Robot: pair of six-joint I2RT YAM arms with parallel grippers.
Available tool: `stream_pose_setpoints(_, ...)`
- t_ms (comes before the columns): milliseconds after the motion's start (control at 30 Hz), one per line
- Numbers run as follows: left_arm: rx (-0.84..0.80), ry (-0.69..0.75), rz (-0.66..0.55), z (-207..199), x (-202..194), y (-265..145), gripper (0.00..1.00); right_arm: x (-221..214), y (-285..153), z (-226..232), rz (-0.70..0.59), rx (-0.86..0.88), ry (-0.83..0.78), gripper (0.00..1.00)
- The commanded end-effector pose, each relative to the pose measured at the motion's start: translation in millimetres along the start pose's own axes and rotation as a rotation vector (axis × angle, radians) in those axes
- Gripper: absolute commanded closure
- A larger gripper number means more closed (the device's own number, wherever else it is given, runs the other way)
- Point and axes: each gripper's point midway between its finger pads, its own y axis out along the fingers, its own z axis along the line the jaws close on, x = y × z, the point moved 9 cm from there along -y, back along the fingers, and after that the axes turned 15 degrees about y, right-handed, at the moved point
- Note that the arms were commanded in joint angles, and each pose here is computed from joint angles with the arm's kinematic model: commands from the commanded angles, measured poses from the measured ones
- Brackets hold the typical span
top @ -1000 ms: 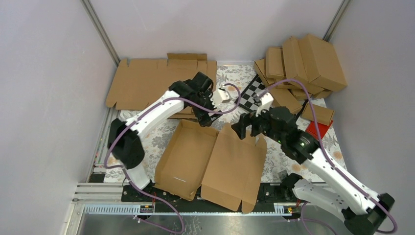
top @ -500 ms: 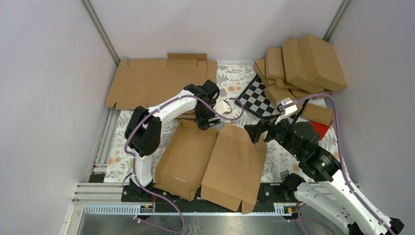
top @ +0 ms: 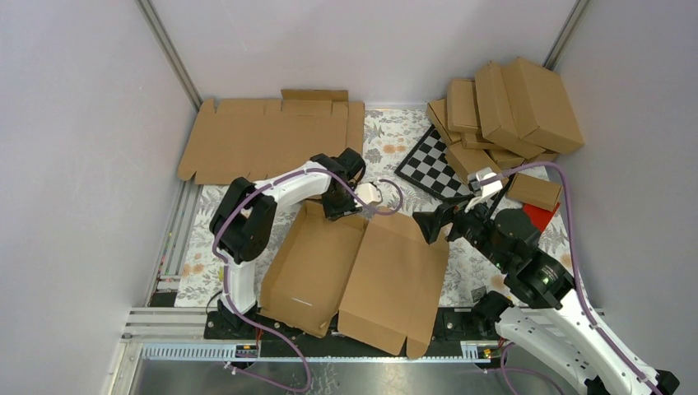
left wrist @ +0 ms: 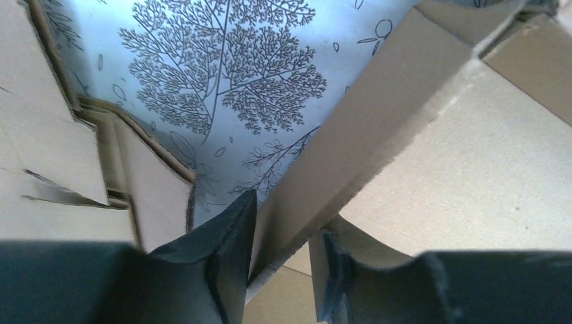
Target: Fold the paper box
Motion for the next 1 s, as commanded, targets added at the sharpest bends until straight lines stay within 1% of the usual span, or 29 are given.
stream_pose_setpoints(0, 0.021, 0.003, -0.041, -2.3, 6.9, -6.0, 0.72, 3.6, -2.1, -0.8, -0.043, 0.000, 0.000, 0.00)
stream_pose_setpoints(133, -0.026, -0.009, -0.087, -16.5, 20.4, -22.0, 0.98, 2.9, -2.2, -1.2, -0.049, 0.002, 0.003, 0.01)
stream_pose_setpoints(167, -0.028, -0.025, -0.096, -19.1, 21.9, -27.2, 1.00, 3.2, -1.9, -1.3, -0.051, 0.000, 0.003, 0.00)
stream_pose_setpoints(267, -0.019, -0.068, -0.142, -26.1, 25.8, -46.8, 1.00, 4.5, -1.0, -0.6, -0.053, 0.000, 0.003, 0.00)
stream_pose_setpoints(433, 0.039, -0.194, -0.207, -40.0, 27.9, -81.0, 1.00, 7.8, -0.1, 1.0, -0.058, -0.006, 0.011, 0.00)
stream_pose_setpoints(533, 0.065, -0.337, -0.239, -49.6, 28.4, -99.4, 1.00, 7.4, 0.8, 0.5, -0.059, -0.017, 0.023, 0.00)
stream_pose_setpoints(600, 0.047, -0.416, -0.253, -59.0, 27.1, -106.3, 1.00, 5.3, 3.5, 0.0, -0.045, -0.022, 0.027, 0.00)
stream_pose_setpoints(700, 0.064, -0.540, -0.251, -71.9, 21.4, -115.2, 1.00, 1.7, 8.4, -0.3, 0.001, -0.040, 0.036, 0.00)
stream_pose_setpoints(767, 0.116, -0.615, -0.263, -78.4, 15.9, -123.8, 1.00, -0.1, 10.7, 0.6, 0.037, -0.046, 0.042, 0.00)
stream_pose_setpoints(800, 0.143, -0.662, -0.289, -82.1, 14.5, -130.8, 1.00, -0.3, 10.9, 0.8, 0.051, -0.055, 0.045, 0.00)
stream_pose_setpoints(867, 0.185, -0.704, -0.372, -89.8, 12.5, -144.7, 1.00, -1.3, 11.7, -0.7, 0.065, -0.079, 0.051, 0.00)
stream_pose_setpoints(967, 0.255, -0.785, -0.491, -100.0, 8.5, -164.7, 1.00, -0.7, 9.5, -2.9, 0.056, -0.109, 0.061, 0.00)
